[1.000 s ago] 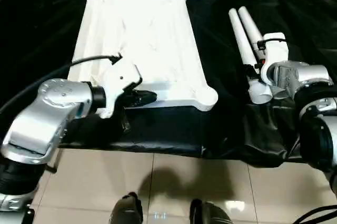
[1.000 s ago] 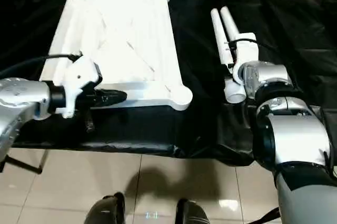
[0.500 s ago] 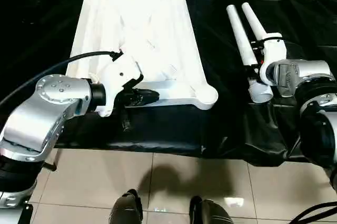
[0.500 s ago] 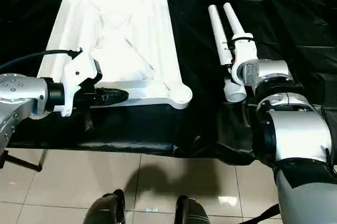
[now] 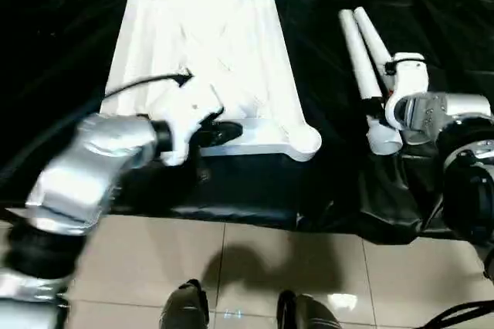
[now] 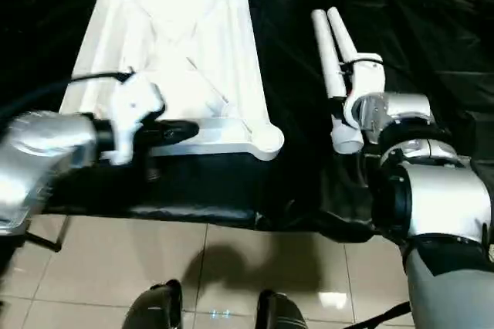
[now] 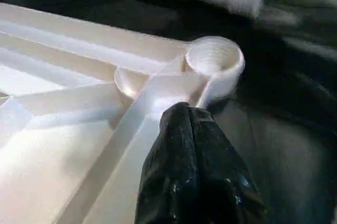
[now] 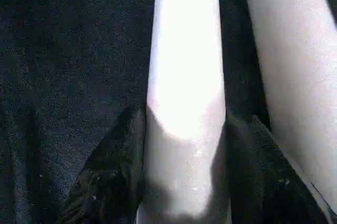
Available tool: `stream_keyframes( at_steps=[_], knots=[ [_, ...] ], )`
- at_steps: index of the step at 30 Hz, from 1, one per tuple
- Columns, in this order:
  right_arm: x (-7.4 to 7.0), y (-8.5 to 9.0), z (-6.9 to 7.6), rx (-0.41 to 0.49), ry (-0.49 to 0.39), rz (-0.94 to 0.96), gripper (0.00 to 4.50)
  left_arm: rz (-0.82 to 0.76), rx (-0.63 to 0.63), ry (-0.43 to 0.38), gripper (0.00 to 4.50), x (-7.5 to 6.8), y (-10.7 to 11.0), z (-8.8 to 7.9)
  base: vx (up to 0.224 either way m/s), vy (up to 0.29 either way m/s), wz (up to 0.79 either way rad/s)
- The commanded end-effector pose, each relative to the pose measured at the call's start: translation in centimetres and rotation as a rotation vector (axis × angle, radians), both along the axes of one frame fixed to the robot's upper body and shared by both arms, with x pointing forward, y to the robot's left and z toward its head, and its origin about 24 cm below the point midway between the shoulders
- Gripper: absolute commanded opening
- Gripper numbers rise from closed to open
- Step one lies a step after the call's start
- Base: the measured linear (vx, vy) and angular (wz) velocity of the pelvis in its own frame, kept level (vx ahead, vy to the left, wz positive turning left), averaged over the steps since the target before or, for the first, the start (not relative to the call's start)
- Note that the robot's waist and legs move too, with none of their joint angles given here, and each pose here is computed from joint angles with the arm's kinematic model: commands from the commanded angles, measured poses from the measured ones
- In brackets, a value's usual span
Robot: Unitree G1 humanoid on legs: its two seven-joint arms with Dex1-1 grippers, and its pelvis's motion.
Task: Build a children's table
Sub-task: Pick table leg
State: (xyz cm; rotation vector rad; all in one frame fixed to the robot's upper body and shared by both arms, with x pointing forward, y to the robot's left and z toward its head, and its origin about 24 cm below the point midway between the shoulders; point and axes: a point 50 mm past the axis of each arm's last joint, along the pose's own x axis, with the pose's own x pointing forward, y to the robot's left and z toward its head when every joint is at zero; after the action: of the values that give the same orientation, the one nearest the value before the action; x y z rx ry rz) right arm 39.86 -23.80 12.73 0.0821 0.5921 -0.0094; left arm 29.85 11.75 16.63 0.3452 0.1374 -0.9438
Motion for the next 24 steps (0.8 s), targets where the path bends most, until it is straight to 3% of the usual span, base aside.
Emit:
stream_keyframes(
  at_steps=[1, 4, 5, 6, 9, 11, 14, 15, 16, 17, 18, 21, 22, 23, 24],
  knots=[
    [-0.3, -0.1, -0.9, 0.037, 0.008, -0.022, 1.83, 0.039, -0.075, -0.017, 0.00, 0.2, -0.5, -0.1, 0.000, 0.000, 0.00],
    [0.1, 0.1, -0.2, 0.079, -0.054, -0.031, 1.83, 0.106, -0.226, -0.085, 0.00, 1.0, -1.0, 0.2, 0.000, 0.000, 0.00],
    [0.6, 0.4, 0.7, 0.124, -0.136, -0.013, 1.83, 0.181, -0.292, -0.107, 0.00, 1.8, -1.1, 0.2, 0.000, 0.000, 0.00],
    [0.9, 0.7, 1.4, 0.158, -0.208, 0.011, 1.83, 0.256, -0.259, -0.072, 0.00, 2.5, -1.2, -0.4, 0.000, 0.000, 0.00],
    [1.1, 1.1, 1.8, 0.210, -0.289, 0.032, 1.83, 0.295, -0.183, -0.047, 0.00, 3.0, -1.4, -1.2, 0.000, 0.000, 0.00],
    [1.0, 2.0, 2.1, 0.277, -0.460, 0.111, 1.83, 0.181, -0.229, -0.001, 0.00, 2.8, -3.0, -1.5, 0.000, 0.000, 0.00],
    [-0.4, 3.6, 1.5, 0.304, -0.578, 0.202, 1.82, 0.226, -0.296, 0.014, 0.00, 3.7, -3.9, -0.8, 0.000, 0.000, 0.00],
    [-1.6, 4.5, 1.1, 0.285, -0.630, 0.249, 1.82, 0.229, -0.330, 0.022, 0.00, 4.2, -4.1, -0.4, 0.000, 0.000, 0.00],
    [-1.6, 4.5, 1.1, 0.285, -0.630, 0.249, 1.82, 0.229, -0.330, 0.022, 0.00, 4.2, -4.1, -0.4, 0.000, 0.000, 0.00],
    [-3.4, 5.9, 0.6, 0.231, -0.683, 0.301, 1.82, 0.206, -0.397, 0.069, 0.00, 4.5, -4.5, 0.1, 0.000, 0.000, 0.00],
    [-3.8, 6.2, 0.5, 0.219, -0.692, 0.312, 1.82, 0.199, -0.414, 0.081, 0.00, 4.6, -4.5, 0.2, 0.000, 0.000, 0.00],
    [-6.9, 8.4, -0.5, 0.079, -0.758, 0.409, 1.81, 0.131, -0.610, 0.218, 0.41, 5.1, -5.0, 1.5, 0.000, 0.000, 0.00],
    [-6.9, 8.4, -0.5, 0.079, -0.758, 0.409, 1.81, 0.131, -0.610, 0.218, 0.44, 5.1, -5.0, 1.5, 0.000, 0.000, 0.00],
    [-8.1, 9.2, -0.5, 0.058, -0.791, 0.433, 1.81, 0.111, -0.648, 0.239, 0.60, 5.3, -5.2, 1.9, 0.000, 0.000, 0.00],
    [-8.4, 9.4, -0.4, 0.049, -0.801, 0.439, 1.81, 0.112, -0.645, 0.236, 0.60, 5.3, -5.3, 2.0, 0.000, 0.000, 0.00]
  ],
)
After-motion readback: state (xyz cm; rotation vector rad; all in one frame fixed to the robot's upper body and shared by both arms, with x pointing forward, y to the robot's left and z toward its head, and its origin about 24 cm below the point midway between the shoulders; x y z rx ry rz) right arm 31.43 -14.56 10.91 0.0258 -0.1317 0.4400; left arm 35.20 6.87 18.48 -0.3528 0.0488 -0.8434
